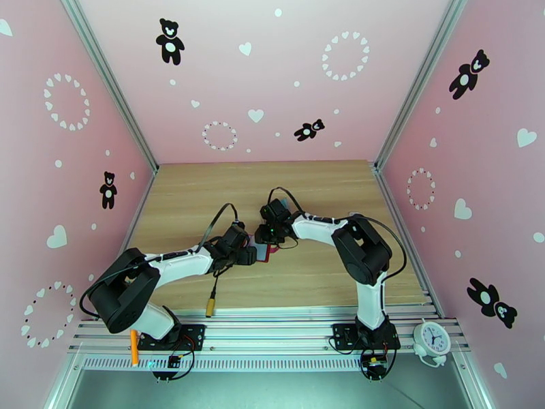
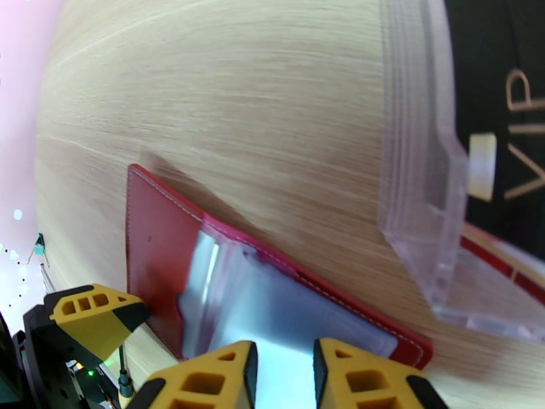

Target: Put the credit cards into the card holder

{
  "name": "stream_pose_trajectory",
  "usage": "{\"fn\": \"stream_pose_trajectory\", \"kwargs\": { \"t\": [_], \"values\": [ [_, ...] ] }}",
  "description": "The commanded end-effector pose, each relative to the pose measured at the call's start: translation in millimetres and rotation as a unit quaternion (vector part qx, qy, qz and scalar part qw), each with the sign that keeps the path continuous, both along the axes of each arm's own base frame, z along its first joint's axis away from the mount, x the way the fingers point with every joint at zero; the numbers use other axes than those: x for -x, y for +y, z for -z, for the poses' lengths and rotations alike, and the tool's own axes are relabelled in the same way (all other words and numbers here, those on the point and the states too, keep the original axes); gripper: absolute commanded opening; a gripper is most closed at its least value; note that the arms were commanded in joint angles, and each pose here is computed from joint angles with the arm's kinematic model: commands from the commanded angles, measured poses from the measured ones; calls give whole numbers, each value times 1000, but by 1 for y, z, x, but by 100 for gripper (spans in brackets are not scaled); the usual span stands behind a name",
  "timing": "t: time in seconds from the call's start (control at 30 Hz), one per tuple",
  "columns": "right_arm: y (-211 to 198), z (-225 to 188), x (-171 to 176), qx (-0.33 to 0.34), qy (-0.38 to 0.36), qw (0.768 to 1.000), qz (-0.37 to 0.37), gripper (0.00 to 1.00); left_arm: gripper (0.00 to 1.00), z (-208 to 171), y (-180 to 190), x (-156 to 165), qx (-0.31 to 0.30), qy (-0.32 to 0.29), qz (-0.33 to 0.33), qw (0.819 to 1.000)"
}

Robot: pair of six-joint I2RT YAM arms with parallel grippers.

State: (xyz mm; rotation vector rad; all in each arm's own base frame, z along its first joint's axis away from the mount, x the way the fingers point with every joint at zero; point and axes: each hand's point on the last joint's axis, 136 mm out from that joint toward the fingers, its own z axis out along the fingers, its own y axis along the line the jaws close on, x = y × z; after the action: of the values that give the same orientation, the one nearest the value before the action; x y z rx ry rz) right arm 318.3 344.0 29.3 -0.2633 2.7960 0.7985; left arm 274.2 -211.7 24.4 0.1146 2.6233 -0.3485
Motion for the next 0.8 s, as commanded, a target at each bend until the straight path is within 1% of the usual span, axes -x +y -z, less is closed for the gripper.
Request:
{"fn": "stream_pose_trajectory", "kwargs": {
  "t": [0.0, 0.2, 0.43, 0.67, 0.77],
  "values": [
    [1, 2, 1, 13, 1, 1000, -6, 29, 83, 17, 4, 16, -9, 42, 7, 999],
    [16, 4, 7, -3, 12, 1000, -18, 29, 87, 16, -2, 14, -1, 42, 16, 999],
    [31, 6, 10, -37, 32, 999, -21, 29, 88, 22, -2, 15, -7, 51, 18, 999],
    [32, -16, 7, -62, 7, 998, -18, 29, 88, 24, 1, 16, -11, 51, 13, 999],
    [35, -21, 4, -70, 8, 997, -20, 30, 88, 26, 0, 15, -14, 54, 13, 998]
  ]
}}
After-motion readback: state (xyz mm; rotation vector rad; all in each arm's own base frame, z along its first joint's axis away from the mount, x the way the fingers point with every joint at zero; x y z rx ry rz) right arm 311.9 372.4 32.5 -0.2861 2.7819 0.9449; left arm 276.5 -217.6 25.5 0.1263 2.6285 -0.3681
